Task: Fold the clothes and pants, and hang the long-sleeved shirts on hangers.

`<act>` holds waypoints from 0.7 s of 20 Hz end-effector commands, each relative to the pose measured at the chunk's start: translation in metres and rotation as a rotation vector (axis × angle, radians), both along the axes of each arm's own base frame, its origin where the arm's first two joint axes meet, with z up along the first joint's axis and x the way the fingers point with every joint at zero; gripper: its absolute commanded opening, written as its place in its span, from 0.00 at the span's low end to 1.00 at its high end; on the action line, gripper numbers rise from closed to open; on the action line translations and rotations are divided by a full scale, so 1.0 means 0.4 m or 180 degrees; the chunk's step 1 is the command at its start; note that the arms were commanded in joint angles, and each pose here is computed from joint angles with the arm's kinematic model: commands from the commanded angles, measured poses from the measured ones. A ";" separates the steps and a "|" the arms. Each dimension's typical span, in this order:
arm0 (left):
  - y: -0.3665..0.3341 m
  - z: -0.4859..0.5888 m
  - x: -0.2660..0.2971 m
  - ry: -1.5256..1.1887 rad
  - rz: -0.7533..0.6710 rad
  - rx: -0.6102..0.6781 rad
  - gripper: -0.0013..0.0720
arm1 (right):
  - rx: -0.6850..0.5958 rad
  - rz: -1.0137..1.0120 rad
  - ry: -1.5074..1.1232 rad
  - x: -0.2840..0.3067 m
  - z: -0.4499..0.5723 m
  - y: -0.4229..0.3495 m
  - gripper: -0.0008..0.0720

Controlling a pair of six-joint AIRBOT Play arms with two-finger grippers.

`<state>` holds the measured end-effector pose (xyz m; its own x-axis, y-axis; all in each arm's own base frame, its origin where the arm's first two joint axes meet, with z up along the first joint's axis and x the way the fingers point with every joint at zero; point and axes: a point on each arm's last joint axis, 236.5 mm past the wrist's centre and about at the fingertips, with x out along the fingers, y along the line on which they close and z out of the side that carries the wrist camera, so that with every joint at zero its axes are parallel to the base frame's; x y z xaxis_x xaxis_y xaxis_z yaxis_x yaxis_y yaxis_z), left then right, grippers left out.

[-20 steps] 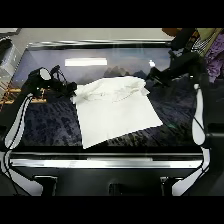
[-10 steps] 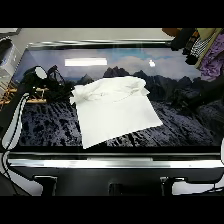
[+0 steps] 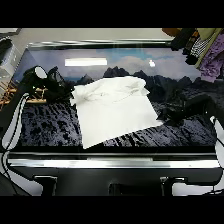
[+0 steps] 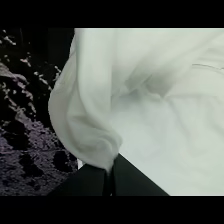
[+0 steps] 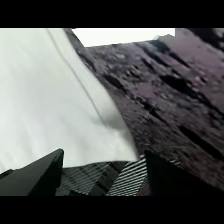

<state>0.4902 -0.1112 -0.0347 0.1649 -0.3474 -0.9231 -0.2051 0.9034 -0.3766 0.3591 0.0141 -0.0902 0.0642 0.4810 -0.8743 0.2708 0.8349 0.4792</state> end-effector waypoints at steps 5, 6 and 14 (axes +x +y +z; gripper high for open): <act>-0.009 0.004 -0.003 0.0016 0.0001 -0.0053 0.04 | -0.0095 -0.0028 -0.0087 0.021 -0.034 0.001 0.66; -0.009 0.004 -0.003 0.0016 0.0002 -0.0053 0.04 | -0.0051 -0.0028 -0.0072 0.018 -0.031 0.009 0.43; 0.011 0.044 -0.016 0.0006 0.0013 -0.0054 0.04 | -0.0266 -0.0654 -0.0918 0.234 0.197 -0.084 0.05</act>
<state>0.4876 -0.1110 -0.0253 0.1666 -0.3625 -0.9170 -0.2081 0.8961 -0.3920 0.4044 0.0147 -0.0568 0.2284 0.4741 -0.8503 0.2526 0.8146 0.5221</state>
